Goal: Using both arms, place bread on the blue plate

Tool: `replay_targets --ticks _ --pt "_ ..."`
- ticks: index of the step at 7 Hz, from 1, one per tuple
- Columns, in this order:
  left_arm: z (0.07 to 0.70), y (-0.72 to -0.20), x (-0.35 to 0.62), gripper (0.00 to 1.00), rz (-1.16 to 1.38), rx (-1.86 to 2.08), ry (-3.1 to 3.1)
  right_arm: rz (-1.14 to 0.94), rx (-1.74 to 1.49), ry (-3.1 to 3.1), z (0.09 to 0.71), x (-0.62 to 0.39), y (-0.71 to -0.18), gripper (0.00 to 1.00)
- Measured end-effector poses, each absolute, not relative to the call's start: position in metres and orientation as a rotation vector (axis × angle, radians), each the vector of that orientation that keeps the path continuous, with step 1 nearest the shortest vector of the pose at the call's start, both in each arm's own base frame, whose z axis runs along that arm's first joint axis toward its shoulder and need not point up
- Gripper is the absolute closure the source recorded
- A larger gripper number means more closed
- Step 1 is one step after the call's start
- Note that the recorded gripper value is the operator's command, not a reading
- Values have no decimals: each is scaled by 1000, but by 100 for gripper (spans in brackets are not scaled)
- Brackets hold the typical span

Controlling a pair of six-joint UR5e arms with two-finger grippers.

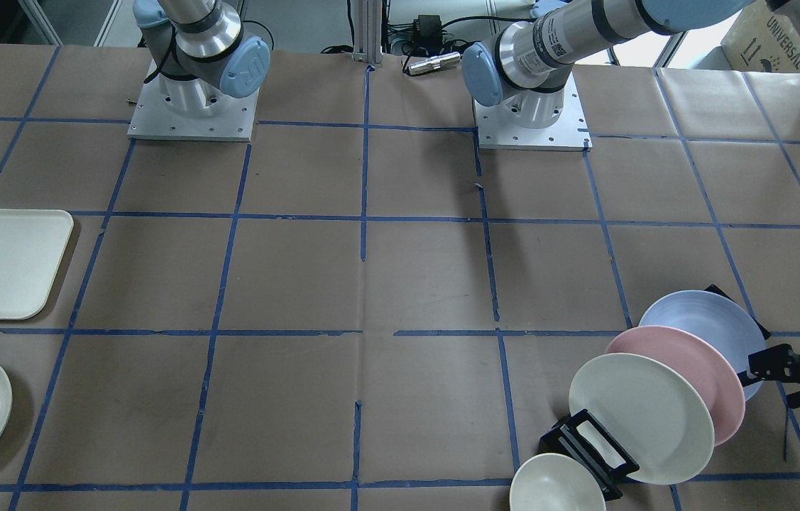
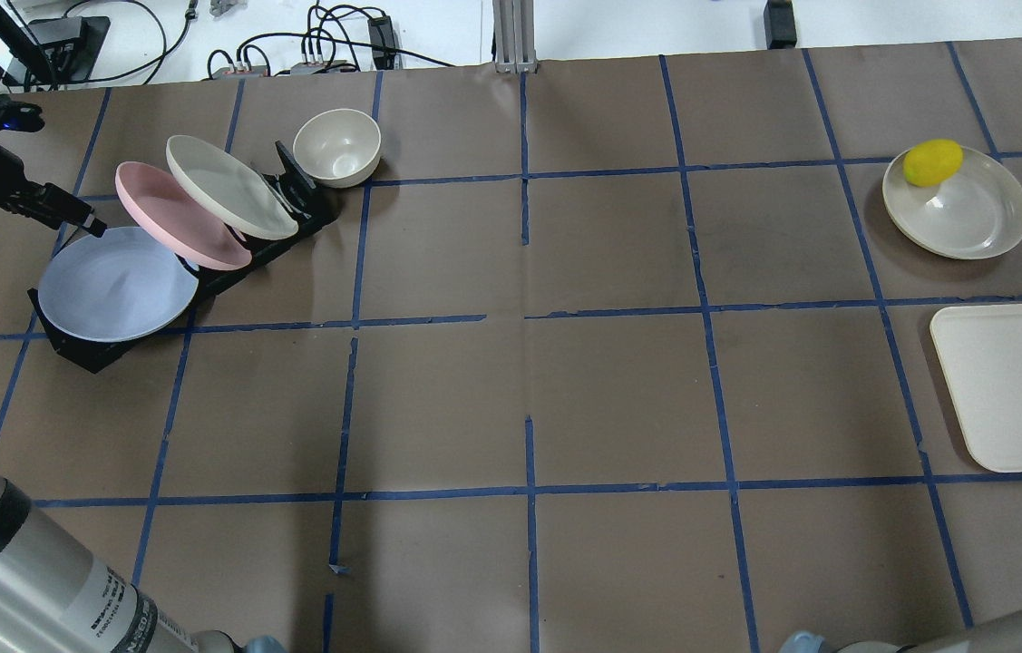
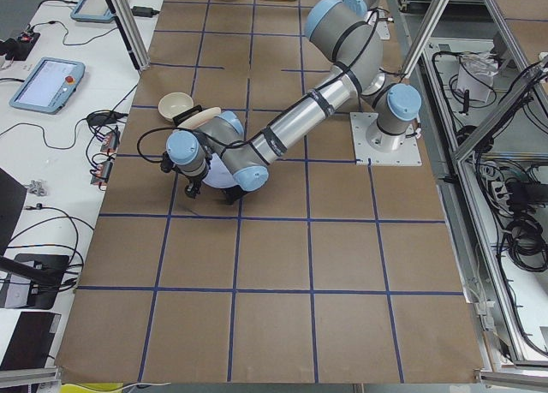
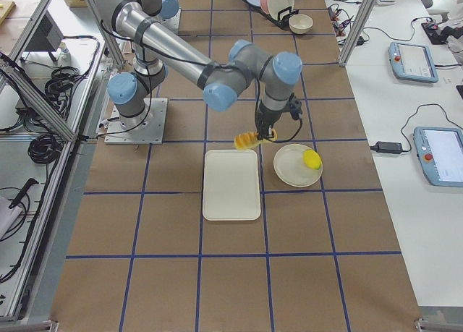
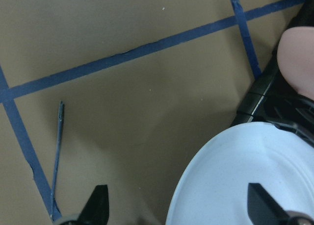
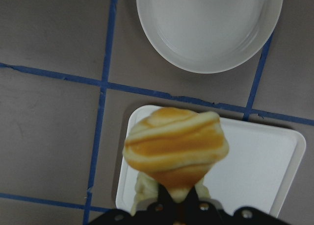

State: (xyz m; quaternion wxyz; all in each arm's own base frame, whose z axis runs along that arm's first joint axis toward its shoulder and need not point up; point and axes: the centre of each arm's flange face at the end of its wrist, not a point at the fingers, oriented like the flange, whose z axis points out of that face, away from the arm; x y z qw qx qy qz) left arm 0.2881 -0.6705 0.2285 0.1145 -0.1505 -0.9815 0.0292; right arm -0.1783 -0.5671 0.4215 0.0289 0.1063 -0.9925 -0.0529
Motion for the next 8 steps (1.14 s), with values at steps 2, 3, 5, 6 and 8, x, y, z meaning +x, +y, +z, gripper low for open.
replay_targets --ticks 2,3,5,6,8 --pt "218 -663 296 47 44 -396 -2857 -149 278 -3053 481 -81 -573 97" --pt "215 -662 297 77 32 -379 -2853 -164 224 -3057 501 -31 -561 97" --pt "214 -660 296 90 4 -323 -2846 -203 96 -3098 528 61 -526 97" --pt "217 -660 295 91 -2 -307 -2848 -234 28 -3108 530 97 -513 97" --pt "237 -658 294 92 -15 -293 -2860 -260 -65 -3101 528 148 -497 97"
